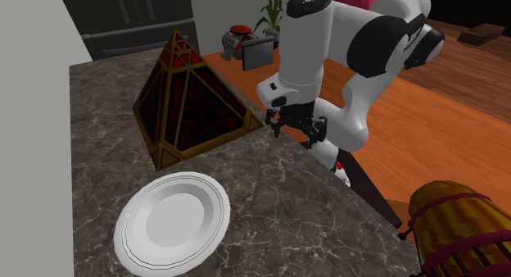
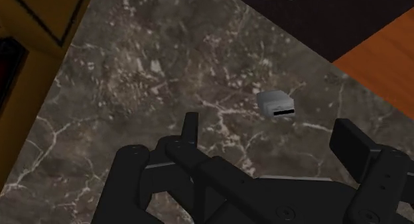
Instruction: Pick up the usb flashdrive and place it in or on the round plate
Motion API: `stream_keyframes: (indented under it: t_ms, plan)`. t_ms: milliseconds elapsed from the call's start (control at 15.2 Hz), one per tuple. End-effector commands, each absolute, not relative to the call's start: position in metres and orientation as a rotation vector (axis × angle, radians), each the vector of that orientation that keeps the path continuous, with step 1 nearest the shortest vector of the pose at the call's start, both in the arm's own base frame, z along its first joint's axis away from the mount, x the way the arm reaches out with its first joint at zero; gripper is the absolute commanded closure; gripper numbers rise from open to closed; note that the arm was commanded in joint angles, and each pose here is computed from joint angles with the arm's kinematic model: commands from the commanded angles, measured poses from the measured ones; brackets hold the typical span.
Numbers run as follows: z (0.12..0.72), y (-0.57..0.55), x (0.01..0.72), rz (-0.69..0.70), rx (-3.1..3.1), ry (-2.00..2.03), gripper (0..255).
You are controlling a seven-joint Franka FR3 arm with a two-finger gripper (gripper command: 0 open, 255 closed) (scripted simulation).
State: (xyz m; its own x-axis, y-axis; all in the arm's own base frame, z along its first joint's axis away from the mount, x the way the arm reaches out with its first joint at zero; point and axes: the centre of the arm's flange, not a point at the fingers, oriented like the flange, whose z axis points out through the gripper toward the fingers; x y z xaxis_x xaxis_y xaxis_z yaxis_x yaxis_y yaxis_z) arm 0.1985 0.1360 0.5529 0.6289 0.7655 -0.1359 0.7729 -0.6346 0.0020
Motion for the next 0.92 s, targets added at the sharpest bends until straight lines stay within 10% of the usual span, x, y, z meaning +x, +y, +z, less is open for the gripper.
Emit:
stream_keyframes:
  t_ms: [0,858]
  plan:
    - [0.548,0.145,0.184,-0.203,2.728,1.427,0]
    - [0.508,0.14,0.18,-0.203,2.728,1.427,0]
